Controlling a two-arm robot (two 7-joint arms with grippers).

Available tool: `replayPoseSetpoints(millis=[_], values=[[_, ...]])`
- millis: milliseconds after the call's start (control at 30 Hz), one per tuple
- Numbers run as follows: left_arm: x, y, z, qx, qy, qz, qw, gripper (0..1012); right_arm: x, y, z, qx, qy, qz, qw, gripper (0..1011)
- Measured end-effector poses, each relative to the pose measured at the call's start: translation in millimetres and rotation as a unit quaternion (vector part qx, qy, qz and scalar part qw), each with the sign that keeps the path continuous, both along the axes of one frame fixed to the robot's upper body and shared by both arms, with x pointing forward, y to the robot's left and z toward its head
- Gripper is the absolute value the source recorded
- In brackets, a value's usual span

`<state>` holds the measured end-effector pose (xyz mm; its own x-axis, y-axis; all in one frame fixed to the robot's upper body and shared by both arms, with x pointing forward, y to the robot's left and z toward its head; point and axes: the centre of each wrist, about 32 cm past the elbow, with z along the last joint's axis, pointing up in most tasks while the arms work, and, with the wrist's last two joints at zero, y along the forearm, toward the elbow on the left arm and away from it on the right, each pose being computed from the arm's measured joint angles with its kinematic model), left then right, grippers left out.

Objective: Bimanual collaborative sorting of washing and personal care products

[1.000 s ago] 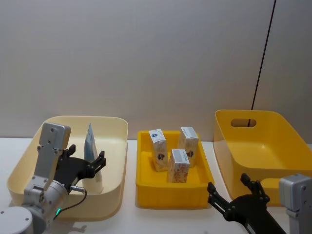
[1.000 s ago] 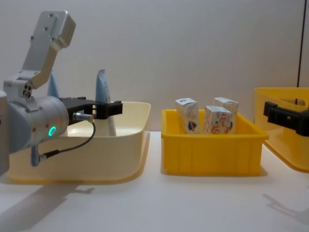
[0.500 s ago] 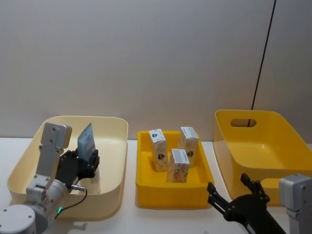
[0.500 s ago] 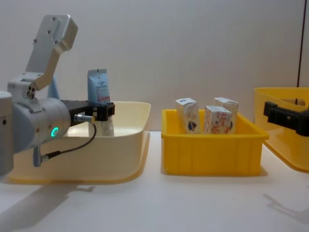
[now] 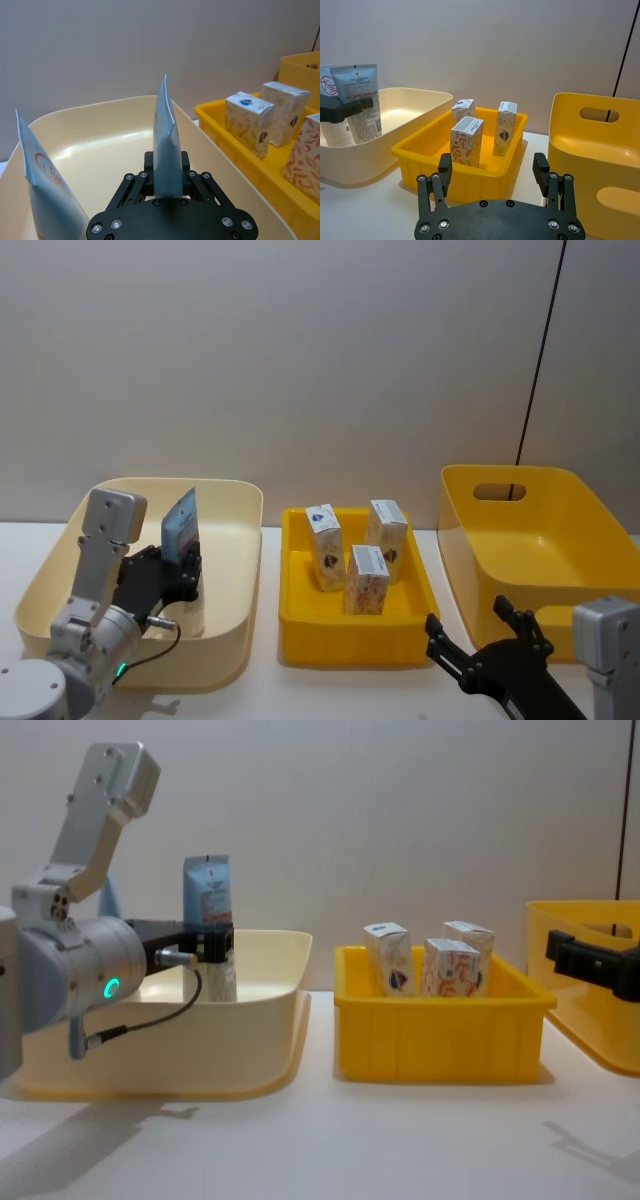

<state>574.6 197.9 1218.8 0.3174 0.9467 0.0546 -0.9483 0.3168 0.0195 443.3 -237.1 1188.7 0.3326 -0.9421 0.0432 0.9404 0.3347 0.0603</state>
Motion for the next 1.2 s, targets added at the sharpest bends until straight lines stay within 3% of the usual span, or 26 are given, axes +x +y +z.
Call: replayPoseSetpoints(millis=[333, 533, 733, 767, 833, 900, 967, 1067, 1167, 1200], values=[[-0.8, 9.4, 10.6, -0.023, -0.039, -0.054, 0.9975, 267, 0.0, 0.0, 0.0, 0.000, 0.000, 0.000, 1.0000, 1003], [-0.1, 14.3, 21.6, -0.037, -0.060, -0.094, 0.9931, 266, 0.0, 0.0, 0.0, 0.000, 0.000, 0.000, 1.0000, 1003], [1.1, 16.5, 32.6, -0.054, -0.074, -0.143, 0.9856, 267, 0.0, 0.0, 0.0, 0.000, 0.000, 0.000, 1.0000, 1003], [1.1, 16.5, 32.6, -0.054, -0.074, -0.143, 0.9856, 267, 0.0, 0.0, 0.0, 0.000, 0.000, 0.000, 1.0000, 1003], [1.8, 16.1, 36.7, -0.060, -0.077, -0.166, 0.9813, 267, 0.0, 0.0, 0.0, 0.000, 0.000, 0.000, 1.0000, 1003], [1.9, 15.8, 37.6, -0.062, -0.078, -0.171, 0.9803, 266, 0.0, 0.0, 0.0, 0.000, 0.000, 0.000, 1.0000, 1003], [2.7, 14.4, 41.4, -0.070, -0.081, -0.196, 0.9747, 266, 0.0, 0.0, 0.0, 0.000, 0.000, 0.000, 1.0000, 1003], [3.3, 12.9, 43.7, -0.075, -0.081, -0.213, 0.9706, 267, 0.0, 0.0, 0.0, 0.000, 0.000, 0.000, 1.0000, 1003], [4.2, 9.8, 46.6, -0.085, -0.081, -0.242, 0.9632, 266, 0.0, 0.0, 0.0, 0.000, 0.000, 0.000, 1.0000, 1003], [4.2, 9.8, 46.6, -0.085, -0.081, -0.242, 0.9632, 267, 0.0, 0.0, 0.0, 0.000, 0.000, 0.000, 1.0000, 1003]])
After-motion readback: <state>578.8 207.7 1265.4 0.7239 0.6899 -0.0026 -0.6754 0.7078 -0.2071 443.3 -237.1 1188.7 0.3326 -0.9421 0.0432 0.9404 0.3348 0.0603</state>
